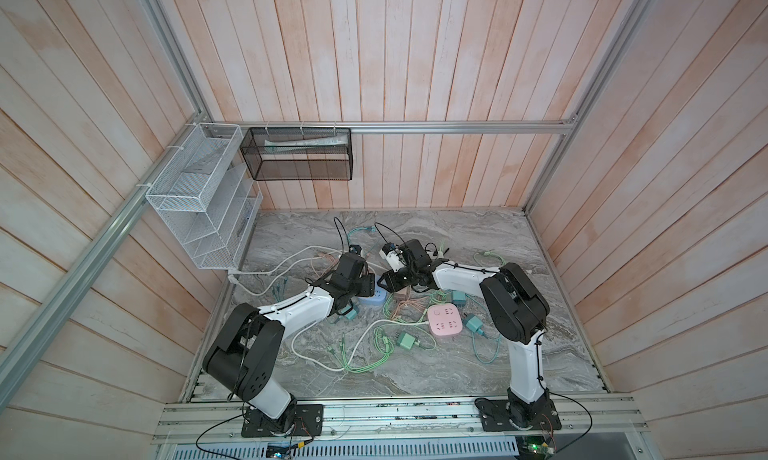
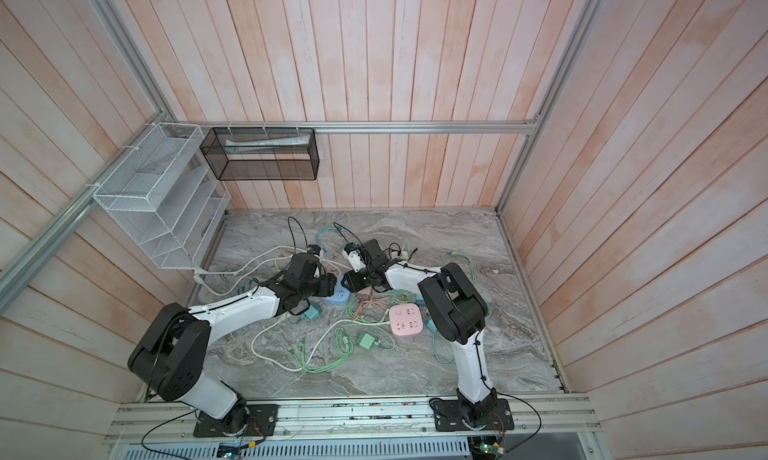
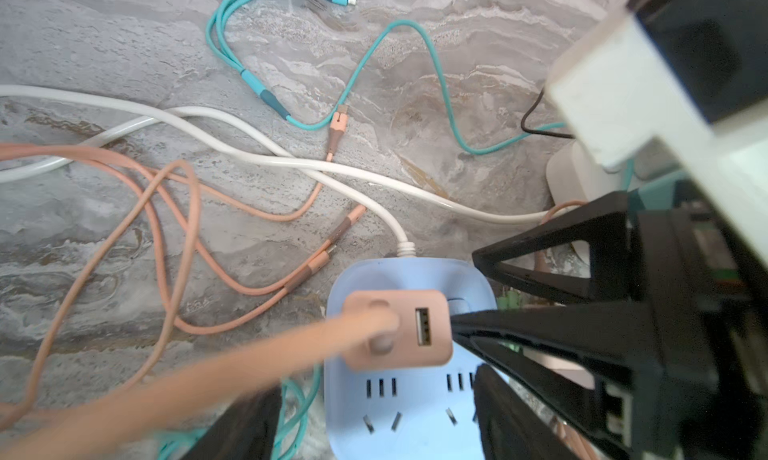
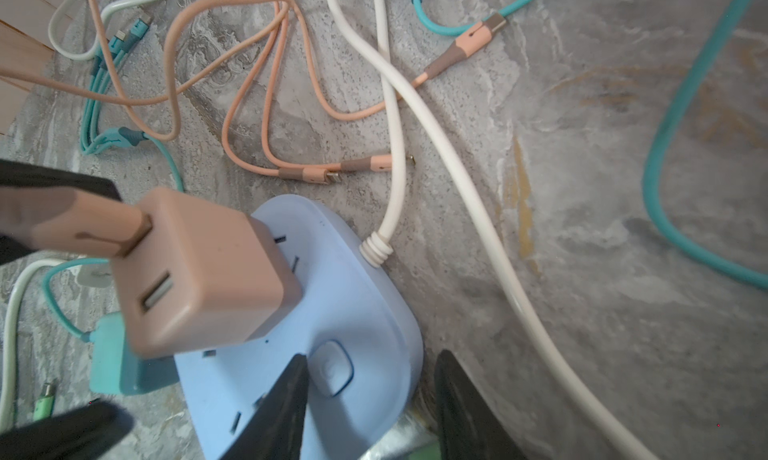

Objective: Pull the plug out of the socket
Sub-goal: 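Lower the left gripper onto the pink charger and close on it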

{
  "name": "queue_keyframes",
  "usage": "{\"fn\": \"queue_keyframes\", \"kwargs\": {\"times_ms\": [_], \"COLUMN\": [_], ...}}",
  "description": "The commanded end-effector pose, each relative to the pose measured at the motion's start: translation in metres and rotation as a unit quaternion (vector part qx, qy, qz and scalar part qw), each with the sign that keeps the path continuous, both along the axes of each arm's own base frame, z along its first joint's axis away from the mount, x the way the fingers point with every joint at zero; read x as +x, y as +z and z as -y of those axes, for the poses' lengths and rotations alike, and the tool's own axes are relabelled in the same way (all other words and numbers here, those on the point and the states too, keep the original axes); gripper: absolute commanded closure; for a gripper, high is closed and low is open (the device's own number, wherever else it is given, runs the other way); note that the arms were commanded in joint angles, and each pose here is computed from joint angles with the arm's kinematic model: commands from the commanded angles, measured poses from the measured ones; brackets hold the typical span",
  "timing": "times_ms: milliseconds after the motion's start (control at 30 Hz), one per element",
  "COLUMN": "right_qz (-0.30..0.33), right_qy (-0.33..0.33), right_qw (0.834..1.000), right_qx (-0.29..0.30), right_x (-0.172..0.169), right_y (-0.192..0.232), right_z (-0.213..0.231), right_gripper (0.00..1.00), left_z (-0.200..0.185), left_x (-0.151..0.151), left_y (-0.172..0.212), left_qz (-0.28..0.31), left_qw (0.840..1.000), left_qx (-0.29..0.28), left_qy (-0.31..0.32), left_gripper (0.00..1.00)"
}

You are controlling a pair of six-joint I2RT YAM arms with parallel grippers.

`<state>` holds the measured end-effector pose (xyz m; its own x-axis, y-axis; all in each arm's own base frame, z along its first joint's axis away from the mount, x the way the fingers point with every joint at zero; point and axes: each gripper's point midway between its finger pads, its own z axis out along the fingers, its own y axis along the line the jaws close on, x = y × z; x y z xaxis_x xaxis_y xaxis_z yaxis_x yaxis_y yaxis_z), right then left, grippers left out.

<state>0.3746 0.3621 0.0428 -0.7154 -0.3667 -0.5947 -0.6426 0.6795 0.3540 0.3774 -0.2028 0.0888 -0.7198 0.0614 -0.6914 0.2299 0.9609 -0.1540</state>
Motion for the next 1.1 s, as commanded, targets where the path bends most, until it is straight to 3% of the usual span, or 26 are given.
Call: {"fn": "queue_keyframes", "kwargs": {"times_ms": [0, 400, 667, 833, 1067], "right_qz": [-0.072, -0.075, -0.074, -0.075, -0.076], "right_qy": [-0.022, -0.021, -0.021, -0.021, -0.021], "right_qw": [0.991, 0.991, 0.991, 0.990, 0.990], "right_qx": [-0.111, -0.113, -0.112, -0.114, -0.114], "right_x": [-0.027, -0.027, -0.026, -0.027, -0.027], "right_y": [-0.070, -0.073, -0.072, -0.073, -0.074], "right_z": [0.047, 0.047, 0.047, 0.047, 0.047], "right_gripper": [0.53, 0.53, 0.53, 0.53, 0.54], "left_z": [0.012, 0.019, 0.019, 0.017, 0.018], "left_x": [0.012, 0.017, 0.021, 0.025, 0.024], "left_y": [0.001, -0.017, -0.023, -0.023, -0.022], "left_qz": [0.016, 0.009, 0.012, 0.017, 0.020], "left_qw": [1.000, 1.000, 1.000, 0.999, 0.999], "left_qx": [-0.002, 0.012, 0.024, 0.029, 0.034], "left_qy": [-0.018, -0.019, -0.012, -0.006, -0.004], "left_gripper": [0.26, 0.31, 0.41, 0.55, 0.63]}}
